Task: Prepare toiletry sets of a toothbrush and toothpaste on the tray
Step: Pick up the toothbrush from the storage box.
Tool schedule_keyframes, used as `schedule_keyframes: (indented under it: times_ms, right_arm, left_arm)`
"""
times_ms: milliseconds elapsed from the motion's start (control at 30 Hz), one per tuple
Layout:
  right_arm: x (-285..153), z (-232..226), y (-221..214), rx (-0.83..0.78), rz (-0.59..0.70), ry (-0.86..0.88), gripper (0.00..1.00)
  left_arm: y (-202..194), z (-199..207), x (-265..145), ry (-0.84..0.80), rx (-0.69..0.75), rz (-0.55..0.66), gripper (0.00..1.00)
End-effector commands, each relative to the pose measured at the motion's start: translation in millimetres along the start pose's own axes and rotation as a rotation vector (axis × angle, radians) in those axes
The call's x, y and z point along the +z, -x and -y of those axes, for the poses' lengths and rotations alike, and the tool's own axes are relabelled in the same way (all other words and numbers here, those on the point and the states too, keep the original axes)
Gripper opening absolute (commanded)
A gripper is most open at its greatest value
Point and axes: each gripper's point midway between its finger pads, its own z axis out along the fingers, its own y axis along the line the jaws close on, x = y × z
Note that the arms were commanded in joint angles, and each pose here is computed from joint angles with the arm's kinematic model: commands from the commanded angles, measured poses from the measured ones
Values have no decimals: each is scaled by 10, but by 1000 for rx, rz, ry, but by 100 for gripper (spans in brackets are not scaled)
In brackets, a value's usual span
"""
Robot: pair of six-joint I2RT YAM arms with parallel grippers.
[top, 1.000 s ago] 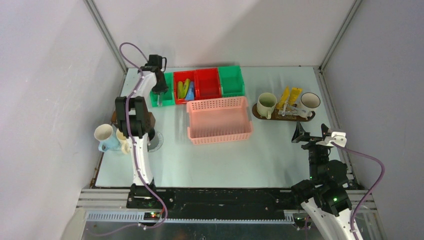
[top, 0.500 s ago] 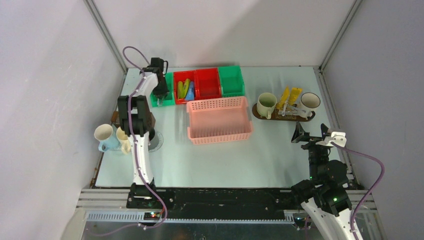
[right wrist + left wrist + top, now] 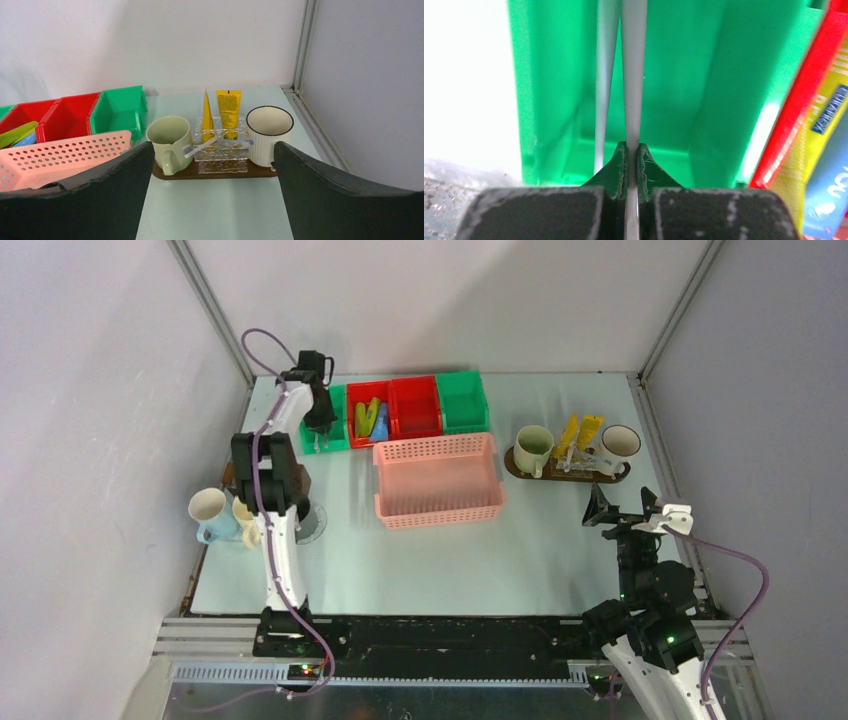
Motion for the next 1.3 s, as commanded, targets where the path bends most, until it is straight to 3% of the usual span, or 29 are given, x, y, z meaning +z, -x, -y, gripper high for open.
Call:
schedule_keyframes:
  times_ms: [0,233,600,900,1067,1267]
  right_arm:
    - [-7,-3,71,20,34,3,92]
    - [-18,-9,88,25,43,9,92]
    - [-44,-75,142,44,64,45,92]
    - [-91,-144,187,67,81,87,92]
    - [-125,-201,216,88,94,119,92]
    - [-162,-255,235,112,107,151,92]
  left_arm:
    - [445,7,-834,-57,-15,150,0]
    - [291,-81,-1436,-55,14,144,0]
    - [-394,-559,-2345,38,67,96,0]
    - [-1101,-1085,-2633,204,82,63,0]
    - [-1477,-1338,-2741,275,-11,10,0]
    - [-1853,-1336,-2758,207,-178,-43,0]
